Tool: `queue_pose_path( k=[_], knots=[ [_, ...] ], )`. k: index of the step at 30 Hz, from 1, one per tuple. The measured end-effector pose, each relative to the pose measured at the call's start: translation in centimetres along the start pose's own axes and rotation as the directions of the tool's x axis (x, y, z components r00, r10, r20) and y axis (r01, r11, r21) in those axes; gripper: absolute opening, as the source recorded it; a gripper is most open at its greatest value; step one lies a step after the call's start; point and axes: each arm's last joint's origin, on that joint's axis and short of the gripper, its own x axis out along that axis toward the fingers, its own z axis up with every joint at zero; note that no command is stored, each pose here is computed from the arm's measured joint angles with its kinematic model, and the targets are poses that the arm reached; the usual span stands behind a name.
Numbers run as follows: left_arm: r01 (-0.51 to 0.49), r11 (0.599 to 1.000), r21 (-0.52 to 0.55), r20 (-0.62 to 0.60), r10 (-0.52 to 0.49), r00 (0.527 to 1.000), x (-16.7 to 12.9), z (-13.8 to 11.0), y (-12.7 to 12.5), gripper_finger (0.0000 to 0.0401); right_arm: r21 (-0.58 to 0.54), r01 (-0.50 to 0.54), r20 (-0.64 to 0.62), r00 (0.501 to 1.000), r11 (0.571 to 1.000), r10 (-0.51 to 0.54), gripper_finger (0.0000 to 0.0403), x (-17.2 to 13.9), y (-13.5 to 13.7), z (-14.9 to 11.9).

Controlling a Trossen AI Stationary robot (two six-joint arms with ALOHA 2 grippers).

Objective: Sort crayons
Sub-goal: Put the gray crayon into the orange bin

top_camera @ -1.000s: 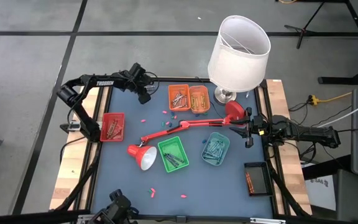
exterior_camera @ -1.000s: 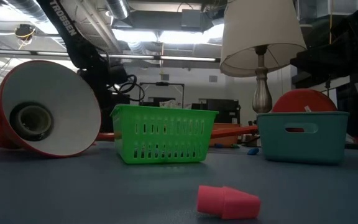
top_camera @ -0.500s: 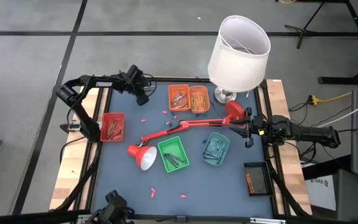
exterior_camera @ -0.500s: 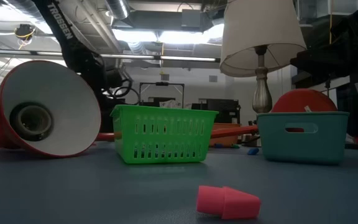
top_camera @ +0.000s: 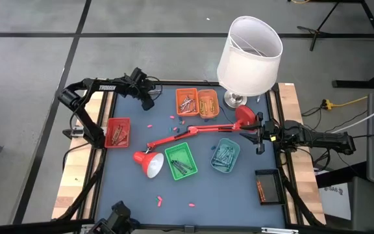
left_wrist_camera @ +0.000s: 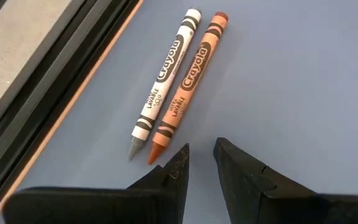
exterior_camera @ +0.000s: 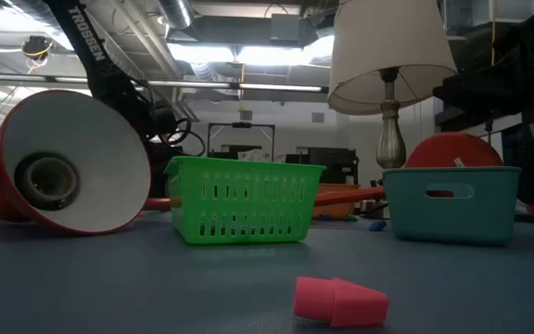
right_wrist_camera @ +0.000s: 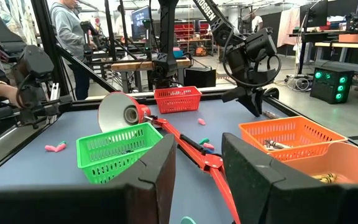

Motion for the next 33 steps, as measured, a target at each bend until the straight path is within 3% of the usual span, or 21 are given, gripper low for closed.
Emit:
queue_pose_path(
  k=[5, 13, 16, 22, 27, 33],
  knots=[
    [0.022, 1.0, -0.001, -0.003, -0.022, 1.0, 0.0, -0.1, -0.1, 0.0075, 0.0, 0.0, 0.0, 1.0, 1.0, 0.0, 0.0129, 0.0, 0.0, 0.0],
    [0.206, 0.979, 0.0, 0.049, -0.206, 0.977, 0.0, -0.1, -0.7, 0.0073, 0.0, -0.001, 0.0, 1.0, 1.0, 0.001, 0.0129, 0.0, 0.0, 0.0],
    [0.216, 0.976, 0.001, 0.054, -0.216, 0.975, 0.0, -0.1, -0.8, 0.0065, 0.0, 0.0, 0.0, 1.0, 1.0, 0.0, 0.0129, 0.0, 0.0, 0.0],
    [0.137, 0.99, -0.042, 0.107, -0.132, 0.985, -0.6, 2.0, 0.1, 0.0049, 0.0, 0.0, 0.0, 1.0, 1.0, 0.0, 0.0129, 0.0, 0.0, 0.0],
    [-0.008, 0.998, -0.056, 0.144, 0.016, 0.989, -1.2, 3.5, 1.0, 0.0048, 0.0, 0.0, 0.0, 1.0, 1.0, 0.0, 0.0129, 0.0, 0.0, 0.0],
    [-0.064, 0.996, -0.066, 0.127, 0.072, 0.989, -1.2, 3.5, 1.3, 0.0075, 0.0, -0.001, 0.0, 1.0, 1.0, 0.001, 0.0129, 0.0, 0.0, 0.0]
  ],
)
